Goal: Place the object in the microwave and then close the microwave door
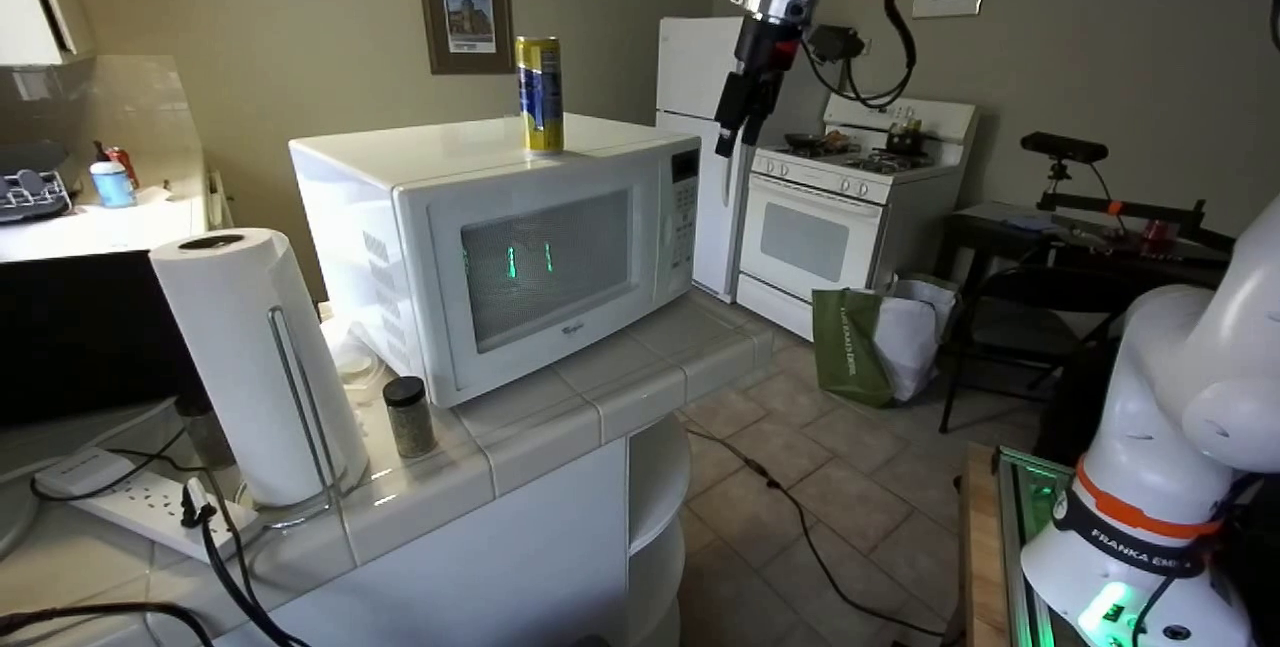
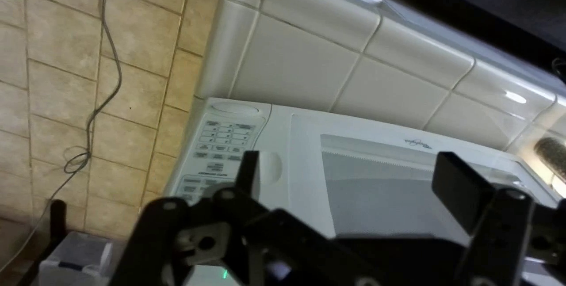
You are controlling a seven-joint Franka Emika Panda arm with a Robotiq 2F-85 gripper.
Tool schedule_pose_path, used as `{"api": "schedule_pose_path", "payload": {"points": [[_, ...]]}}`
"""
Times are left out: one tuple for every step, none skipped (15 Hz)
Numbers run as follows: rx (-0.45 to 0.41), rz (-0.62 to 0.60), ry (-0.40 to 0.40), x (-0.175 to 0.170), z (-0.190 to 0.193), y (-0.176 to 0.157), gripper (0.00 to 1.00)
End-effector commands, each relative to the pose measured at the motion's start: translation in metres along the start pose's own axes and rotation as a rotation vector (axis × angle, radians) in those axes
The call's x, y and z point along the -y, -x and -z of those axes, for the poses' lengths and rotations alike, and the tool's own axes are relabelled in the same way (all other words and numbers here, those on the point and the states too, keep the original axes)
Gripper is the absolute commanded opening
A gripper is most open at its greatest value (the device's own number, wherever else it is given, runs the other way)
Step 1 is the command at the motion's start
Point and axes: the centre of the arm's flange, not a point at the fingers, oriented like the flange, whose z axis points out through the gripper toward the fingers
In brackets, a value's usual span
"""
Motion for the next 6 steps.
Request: {"api": "schedule_pose_path", "payload": {"points": [[0.008, 0.022, 0.001, -0.013, 0.000, 0.003, 1.00], [0.008, 0.022, 0.002, -0.022, 0.001, 0.004, 1.00], [0.006, 0.018, 0.003, -0.023, 0.002, 0.004, 0.99], [0.006, 0.021, 0.003, -0.022, 0.002, 0.004, 0.99], [0.006, 0.026, 0.003, -0.018, 0.002, 0.003, 1.00], [0.006, 0.029, 0.003, -0.015, 0.002, 0.003, 1.00]]}}
